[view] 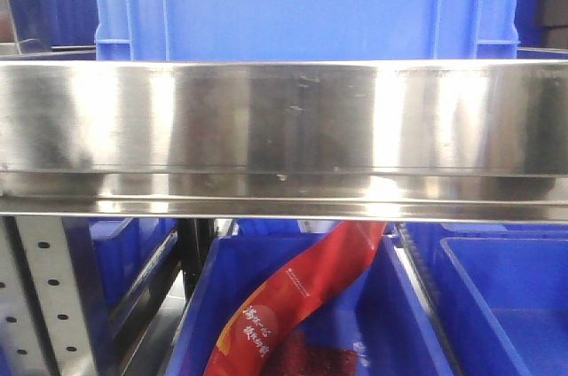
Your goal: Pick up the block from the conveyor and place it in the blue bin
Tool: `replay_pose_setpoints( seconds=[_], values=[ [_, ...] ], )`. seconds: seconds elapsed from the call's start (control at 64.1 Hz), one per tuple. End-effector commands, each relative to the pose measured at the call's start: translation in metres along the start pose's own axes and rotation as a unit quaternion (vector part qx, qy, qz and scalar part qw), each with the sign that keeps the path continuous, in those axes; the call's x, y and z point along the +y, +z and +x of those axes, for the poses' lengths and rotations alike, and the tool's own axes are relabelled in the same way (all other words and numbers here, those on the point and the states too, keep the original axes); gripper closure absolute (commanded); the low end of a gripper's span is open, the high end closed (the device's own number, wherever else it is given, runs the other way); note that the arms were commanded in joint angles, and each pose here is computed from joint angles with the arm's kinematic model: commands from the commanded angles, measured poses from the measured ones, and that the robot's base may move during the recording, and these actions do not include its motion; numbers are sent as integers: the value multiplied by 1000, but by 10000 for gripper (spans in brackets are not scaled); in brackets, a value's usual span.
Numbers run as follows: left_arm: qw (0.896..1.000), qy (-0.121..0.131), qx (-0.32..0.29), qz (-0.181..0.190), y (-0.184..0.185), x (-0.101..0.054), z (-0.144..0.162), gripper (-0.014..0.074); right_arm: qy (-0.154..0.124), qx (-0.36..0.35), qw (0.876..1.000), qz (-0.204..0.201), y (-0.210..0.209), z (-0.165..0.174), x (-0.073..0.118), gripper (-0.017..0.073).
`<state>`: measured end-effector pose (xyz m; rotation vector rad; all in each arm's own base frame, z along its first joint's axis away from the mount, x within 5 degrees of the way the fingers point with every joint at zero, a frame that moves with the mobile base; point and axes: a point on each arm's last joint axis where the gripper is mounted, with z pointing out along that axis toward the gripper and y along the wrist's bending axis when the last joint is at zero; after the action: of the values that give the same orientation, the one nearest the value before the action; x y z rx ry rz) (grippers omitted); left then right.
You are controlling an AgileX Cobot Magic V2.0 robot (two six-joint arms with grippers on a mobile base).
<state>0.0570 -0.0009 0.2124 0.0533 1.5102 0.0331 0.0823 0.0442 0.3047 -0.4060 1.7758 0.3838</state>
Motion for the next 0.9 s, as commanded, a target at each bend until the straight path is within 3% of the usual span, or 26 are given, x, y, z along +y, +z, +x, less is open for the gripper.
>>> replay_pose_setpoints(
  seconds=[0.0,0.889],
  values=[
    [1000,0,-13,-12,-1,1,-1,704,-6,-12,1000,1,-1,-1,0,712],
    [1000,0,-8,-11,-1,1,0,704,-6,-13,1000,1,-1,-1,0,712]
  ],
)
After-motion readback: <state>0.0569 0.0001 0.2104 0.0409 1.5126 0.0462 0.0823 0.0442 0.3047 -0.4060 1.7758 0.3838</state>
